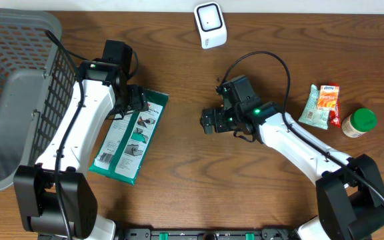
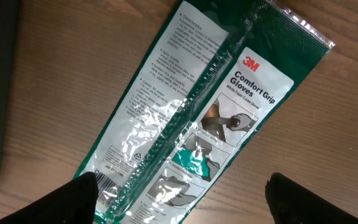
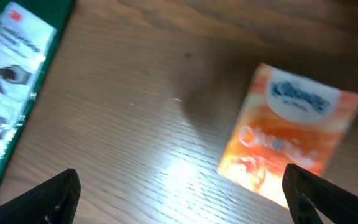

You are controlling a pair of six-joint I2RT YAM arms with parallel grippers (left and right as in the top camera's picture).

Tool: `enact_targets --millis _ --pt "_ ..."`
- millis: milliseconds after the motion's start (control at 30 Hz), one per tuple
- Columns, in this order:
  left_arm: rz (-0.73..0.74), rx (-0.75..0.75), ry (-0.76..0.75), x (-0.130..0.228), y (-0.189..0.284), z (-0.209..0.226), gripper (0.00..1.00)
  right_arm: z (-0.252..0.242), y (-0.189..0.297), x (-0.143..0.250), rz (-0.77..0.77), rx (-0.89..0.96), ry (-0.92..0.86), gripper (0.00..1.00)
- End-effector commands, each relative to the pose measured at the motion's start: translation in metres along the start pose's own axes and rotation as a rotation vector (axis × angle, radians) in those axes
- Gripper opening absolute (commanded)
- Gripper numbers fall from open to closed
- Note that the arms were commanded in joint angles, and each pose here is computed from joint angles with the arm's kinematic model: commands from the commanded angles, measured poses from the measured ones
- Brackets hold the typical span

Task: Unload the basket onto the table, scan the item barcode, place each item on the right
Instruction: 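Move the right gripper left over the second orange Kleenex pack, then grasp the second Kleenex pack with the right gripper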

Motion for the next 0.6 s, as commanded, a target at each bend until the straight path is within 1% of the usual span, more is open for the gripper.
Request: enact_targets --millis 0,100,167,267,333,567 --pt "-0.013 -0.007 0.001 -0.003 0.005 0.002 0.87 0.016 -0.001 0.007 0.038 -0.079 0.044 0.99" --pt "-0.013 -0.007 0.001 -0.003 0.005 0.002 0.87 0.025 0.001 0.013 0.074 -0.14 0.046 0.99" --pt "-0.013 -0.007 0.002 -0.003 0.005 0.002 0.87 0.026 0.0 0.013 0.075 -0.142 0.048 0.99" --pt "-0.013 -0.007 0.001 -0.003 0.005 0.002 0.87 0.027 0.0 0.014 0.075 -0.14 0.053 0.92" --pt "-0.013 -0.007 0.001 -0.003 0.005 0.002 0.87 0.028 0.0 0.015 0.077 -0.139 0.057 0.89" --pt "-0.013 -0.007 0.001 -0.003 0.005 0.002 0.87 0.032 -0.01 0.026 0.068 -0.08 0.101 0.89"
Point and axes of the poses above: each gripper's point midway between its finger pads, its own y axis back along the fingers, its own z axis along the line the jaws close on, x = y × z, the point moved 2 cm from there along y, back along the fingers, and after that the axes turned 14 degrees about -y, right-handed, at the moved point
